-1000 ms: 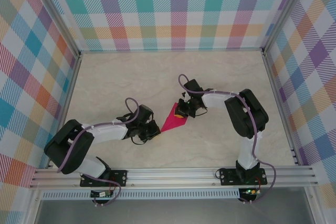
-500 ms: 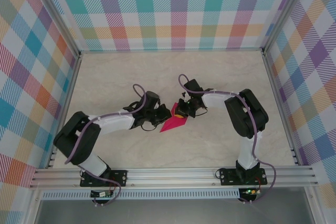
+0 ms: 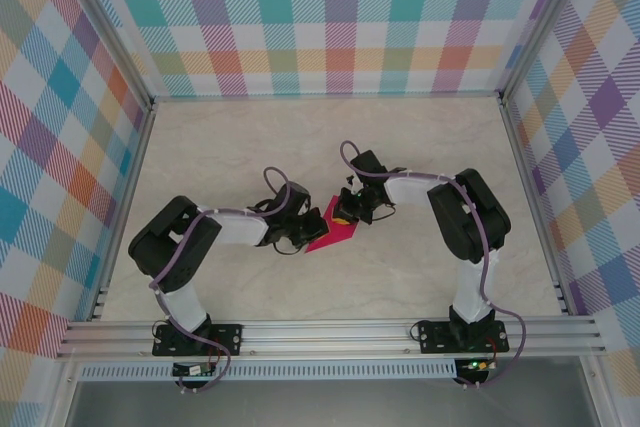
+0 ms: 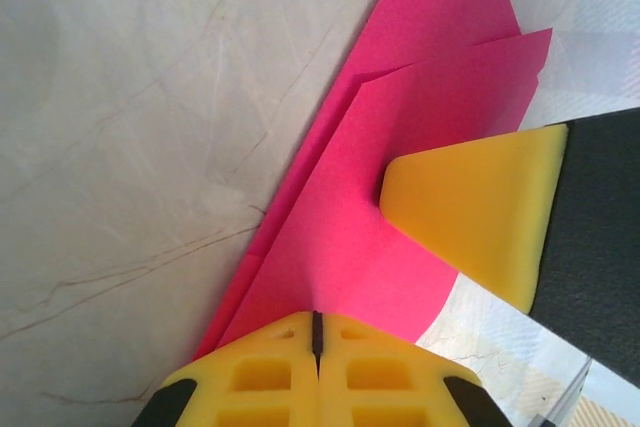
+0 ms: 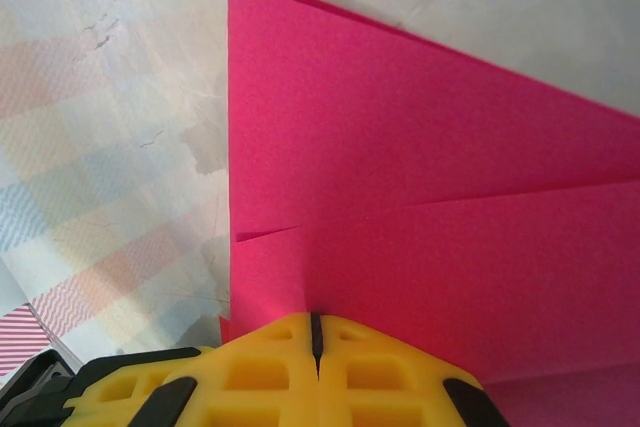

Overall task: Fold a paper plane with a square sheet of paper (pick it up from the middle)
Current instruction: Fourth fold the wing at the center of the table.

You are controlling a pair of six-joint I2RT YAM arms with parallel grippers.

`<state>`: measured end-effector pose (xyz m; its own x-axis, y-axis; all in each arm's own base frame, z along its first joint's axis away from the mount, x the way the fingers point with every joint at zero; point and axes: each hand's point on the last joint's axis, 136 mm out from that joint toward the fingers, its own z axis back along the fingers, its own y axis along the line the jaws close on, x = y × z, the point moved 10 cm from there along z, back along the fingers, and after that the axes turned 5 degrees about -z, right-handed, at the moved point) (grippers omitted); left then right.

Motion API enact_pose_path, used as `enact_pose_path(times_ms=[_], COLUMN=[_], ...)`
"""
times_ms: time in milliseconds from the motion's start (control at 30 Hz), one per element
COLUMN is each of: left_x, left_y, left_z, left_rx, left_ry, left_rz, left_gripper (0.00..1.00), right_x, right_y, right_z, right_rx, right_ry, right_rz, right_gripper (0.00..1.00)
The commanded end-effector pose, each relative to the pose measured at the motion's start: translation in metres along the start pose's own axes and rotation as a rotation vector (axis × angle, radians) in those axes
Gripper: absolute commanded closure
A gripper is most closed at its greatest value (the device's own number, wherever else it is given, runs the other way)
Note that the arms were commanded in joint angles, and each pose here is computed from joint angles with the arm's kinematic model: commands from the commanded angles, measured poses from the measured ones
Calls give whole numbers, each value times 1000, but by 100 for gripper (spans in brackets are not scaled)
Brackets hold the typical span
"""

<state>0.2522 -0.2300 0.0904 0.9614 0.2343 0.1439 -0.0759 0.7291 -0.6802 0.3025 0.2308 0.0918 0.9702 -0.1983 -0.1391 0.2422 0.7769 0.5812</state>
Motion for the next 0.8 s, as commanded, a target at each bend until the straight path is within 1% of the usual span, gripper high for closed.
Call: enact_pose_path(times_ms=[0, 233, 367, 500, 667, 767], left_x=[-24, -50, -59, -63, -66, -58], left_y=[41, 70, 77, 81, 75, 58], left_z=[3, 15, 25, 39, 58, 71], left_rx=[131, 144, 152, 181, 168, 137], left_ry=[83, 138, 153, 142, 121, 83], left_rz=[52, 114, 127, 124, 104, 66], left_gripper=[98, 100, 100, 100, 100, 100], right_x=[-12, -11, -12, -12, -11, -11], right_y=[-63, -67, -69, -69, -68, -67], right_z=[-27, -30, -30, -30, -30, -30], right_rx=[-313, -340, -352, -353, -352, -348], right_ry=[47, 54, 51, 53, 52, 53], right_rz=[-142, -158, -159, -159, -160, -157], right_gripper=[100, 100, 100, 100, 100, 100])
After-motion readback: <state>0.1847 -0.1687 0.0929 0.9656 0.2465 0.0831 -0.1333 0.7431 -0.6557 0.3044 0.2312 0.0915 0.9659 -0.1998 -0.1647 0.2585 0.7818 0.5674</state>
